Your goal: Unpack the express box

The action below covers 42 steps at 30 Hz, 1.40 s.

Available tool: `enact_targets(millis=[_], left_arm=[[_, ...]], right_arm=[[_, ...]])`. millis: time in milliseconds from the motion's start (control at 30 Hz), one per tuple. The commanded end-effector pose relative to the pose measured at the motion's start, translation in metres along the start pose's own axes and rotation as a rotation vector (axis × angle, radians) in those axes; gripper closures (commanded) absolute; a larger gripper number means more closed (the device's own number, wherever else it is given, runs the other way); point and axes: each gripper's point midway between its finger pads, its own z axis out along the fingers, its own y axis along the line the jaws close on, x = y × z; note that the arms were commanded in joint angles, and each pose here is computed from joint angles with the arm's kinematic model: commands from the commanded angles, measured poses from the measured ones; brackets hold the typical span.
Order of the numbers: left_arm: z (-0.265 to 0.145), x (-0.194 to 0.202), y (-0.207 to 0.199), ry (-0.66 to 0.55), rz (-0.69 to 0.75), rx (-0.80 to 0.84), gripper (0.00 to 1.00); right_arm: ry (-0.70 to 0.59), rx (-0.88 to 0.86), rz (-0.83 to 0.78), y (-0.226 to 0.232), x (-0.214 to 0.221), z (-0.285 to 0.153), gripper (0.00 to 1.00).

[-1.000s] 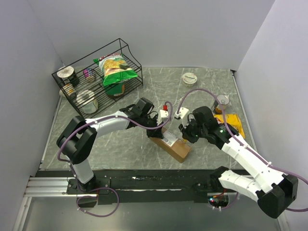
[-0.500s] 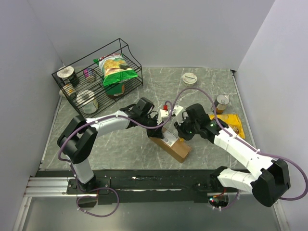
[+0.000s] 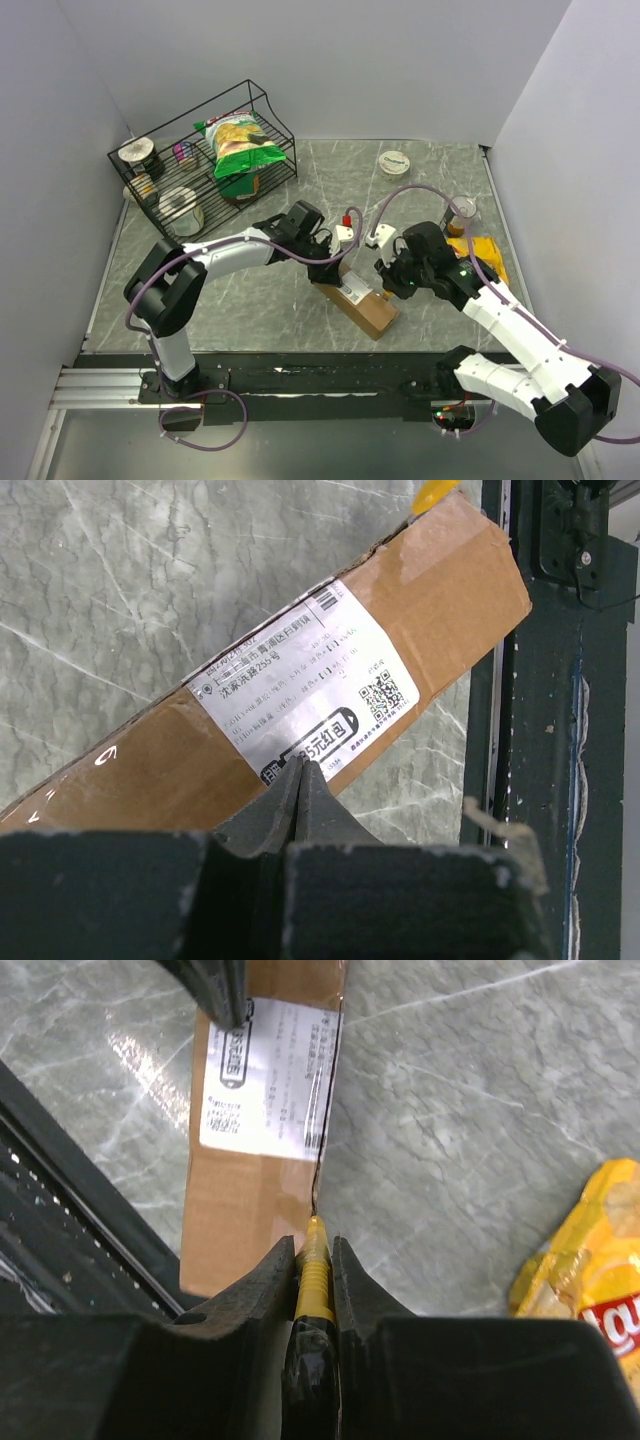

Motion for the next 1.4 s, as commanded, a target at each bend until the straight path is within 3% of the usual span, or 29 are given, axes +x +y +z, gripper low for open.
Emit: enact_targets(millis=[0, 300, 733, 900, 1133, 1367], left_arm=[[0.011, 0.098, 0.024, 0.311, -0.152, -0.137, 0.99], [0.001, 0.105, 0.045, 0.328, -0.193, -0.262, 0.99], [-0.076, 0.124, 0.088, 0.281, -0.306, -0.434, 0.99], [-0.079, 0.112, 0.076, 0.242, -0.309, -0.347, 0.99], [-0.071, 0.005, 0.037, -0.015, -0.184, 0.025, 0.98], [-0.035, -0.016, 0.022, -0.042, -0.183, 0.174, 0.99]], right_arm=[[0.036, 0.014, -0.021, -0.005, -0.001, -0.011, 1.00], [0.024, 0.023, -0.031, -0.010, -0.007, -0.002, 1.00], [-0.097, 0.016, -0.171, -0.037, -0.098, 0.038, 1.00], [-0.115, 0.007, -0.206, -0.040, -0.105, 0.049, 1.00], [-0.124, 0.001, -0.199, -0.036, -0.097, 0.054, 1.00], [-0.132, 0.002, -0.193, -0.037, -0.098, 0.060, 1.00]])
